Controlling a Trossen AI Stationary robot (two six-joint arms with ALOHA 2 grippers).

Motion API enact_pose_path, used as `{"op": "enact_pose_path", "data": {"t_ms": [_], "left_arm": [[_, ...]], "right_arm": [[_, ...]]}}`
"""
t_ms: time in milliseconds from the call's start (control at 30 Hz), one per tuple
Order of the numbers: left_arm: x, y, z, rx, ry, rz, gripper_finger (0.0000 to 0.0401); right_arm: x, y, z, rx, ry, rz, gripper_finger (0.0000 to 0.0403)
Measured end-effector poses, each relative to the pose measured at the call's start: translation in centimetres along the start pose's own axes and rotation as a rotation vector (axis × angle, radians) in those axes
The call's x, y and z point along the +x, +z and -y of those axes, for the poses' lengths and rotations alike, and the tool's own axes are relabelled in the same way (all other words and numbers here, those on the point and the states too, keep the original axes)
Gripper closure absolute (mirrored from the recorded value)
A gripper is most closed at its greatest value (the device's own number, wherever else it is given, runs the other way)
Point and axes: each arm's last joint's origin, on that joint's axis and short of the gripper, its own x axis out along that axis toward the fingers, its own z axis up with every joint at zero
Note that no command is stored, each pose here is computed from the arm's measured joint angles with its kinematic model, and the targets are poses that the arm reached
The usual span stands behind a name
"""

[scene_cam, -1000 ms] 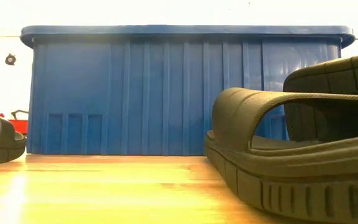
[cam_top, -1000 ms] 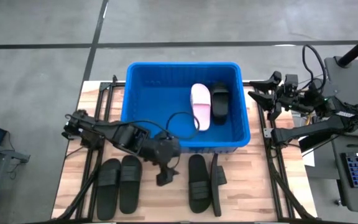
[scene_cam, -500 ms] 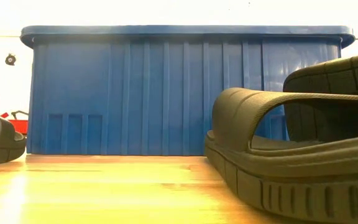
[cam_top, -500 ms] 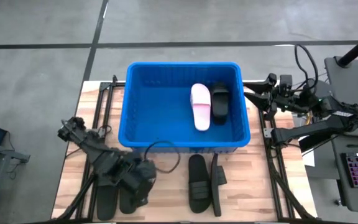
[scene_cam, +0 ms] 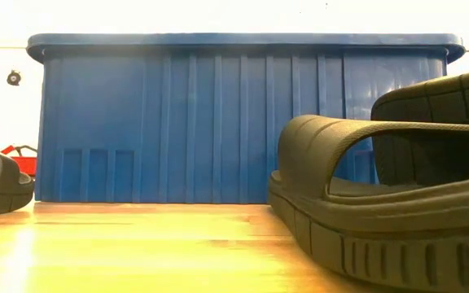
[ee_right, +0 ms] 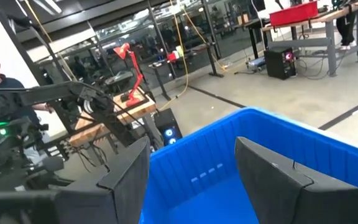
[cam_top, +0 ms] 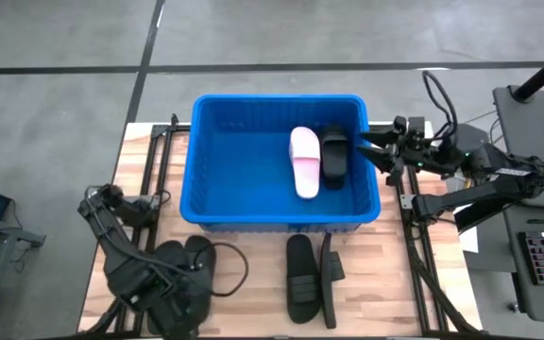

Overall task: Pick and place slides into bin
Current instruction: Put the black slide into the bin

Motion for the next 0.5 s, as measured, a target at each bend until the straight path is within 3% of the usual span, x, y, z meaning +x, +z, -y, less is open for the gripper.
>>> {"op": "enact_pose_path", "data": {"t_ms": [300, 500], "left_arm": [[0.0, -2.5, 0.9, 0.060, -0.005, -0.019, 0.0092], [1.4, -4.0, 0.6, 0.104, 0.085, -0.048, 0.0092]], "right_arm": [[0.8, -0.3, -0.2, 0.035, -0.006, -0.017, 0.0177], [0.9, -0.4, -0.2, 0.046, -0.003, -0.020, 0.0177]]}}
